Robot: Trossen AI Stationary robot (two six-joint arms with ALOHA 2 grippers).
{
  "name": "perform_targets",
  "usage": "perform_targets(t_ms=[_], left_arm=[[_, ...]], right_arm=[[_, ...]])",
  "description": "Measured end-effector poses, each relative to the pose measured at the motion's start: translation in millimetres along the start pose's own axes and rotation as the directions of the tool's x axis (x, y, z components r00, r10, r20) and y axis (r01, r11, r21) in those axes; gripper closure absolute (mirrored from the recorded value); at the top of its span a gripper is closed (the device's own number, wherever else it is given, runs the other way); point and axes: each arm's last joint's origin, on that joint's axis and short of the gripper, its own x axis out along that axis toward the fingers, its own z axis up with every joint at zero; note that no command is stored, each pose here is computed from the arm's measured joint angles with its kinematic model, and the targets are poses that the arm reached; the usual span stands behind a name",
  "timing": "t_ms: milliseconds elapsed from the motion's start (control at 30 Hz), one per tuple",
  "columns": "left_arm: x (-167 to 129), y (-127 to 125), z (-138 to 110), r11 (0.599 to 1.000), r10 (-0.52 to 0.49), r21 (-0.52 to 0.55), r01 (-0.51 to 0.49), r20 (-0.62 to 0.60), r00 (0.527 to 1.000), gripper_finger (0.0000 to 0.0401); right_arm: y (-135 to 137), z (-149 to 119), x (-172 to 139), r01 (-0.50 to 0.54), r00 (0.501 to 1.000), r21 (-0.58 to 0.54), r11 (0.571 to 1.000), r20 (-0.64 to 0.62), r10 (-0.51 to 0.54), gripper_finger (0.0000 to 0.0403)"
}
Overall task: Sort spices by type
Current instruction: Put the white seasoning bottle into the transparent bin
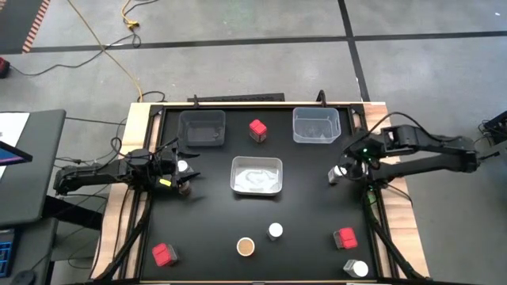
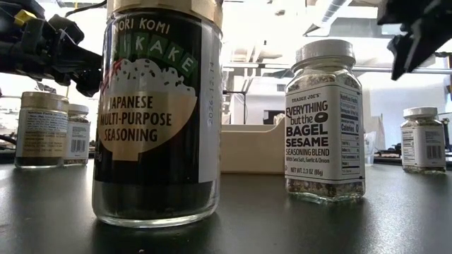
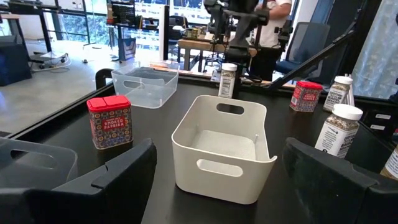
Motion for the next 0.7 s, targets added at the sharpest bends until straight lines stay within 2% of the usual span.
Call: perform_targets(t_ms=[167, 333, 500, 700], left_arm=[[0, 0, 0, 1.000, 0.000, 0.000, 0.000, 0.000, 1.000, 0.0067], [0, 0, 0, 1.000, 0.000, 0.000, 0.000, 0.000, 1.000, 0.0067], [0, 0, 0, 1.000, 0.000, 0.000, 0.000, 0.000, 1.000, 0.0067], [0, 0, 0, 1.000, 0.000, 0.000, 0.000, 0.000, 1.000, 0.0067]], right_arm=[[3, 3, 10, -0.008, 0.992, -0.089, 0.996, -0.126, -0.003, 0.0072], [5, 10, 19, -0.025, 0.983, -0.192, 0.981, -0.183, -0.011, 0.0072], [9, 16, 29, -0.086, 0.970, -0.242, 0.966, -0.241, 0.026, 0.0072], [13, 22, 45, -0.111, 0.957, -0.297, 0.949, -0.290, 0.021, 0.0072]])
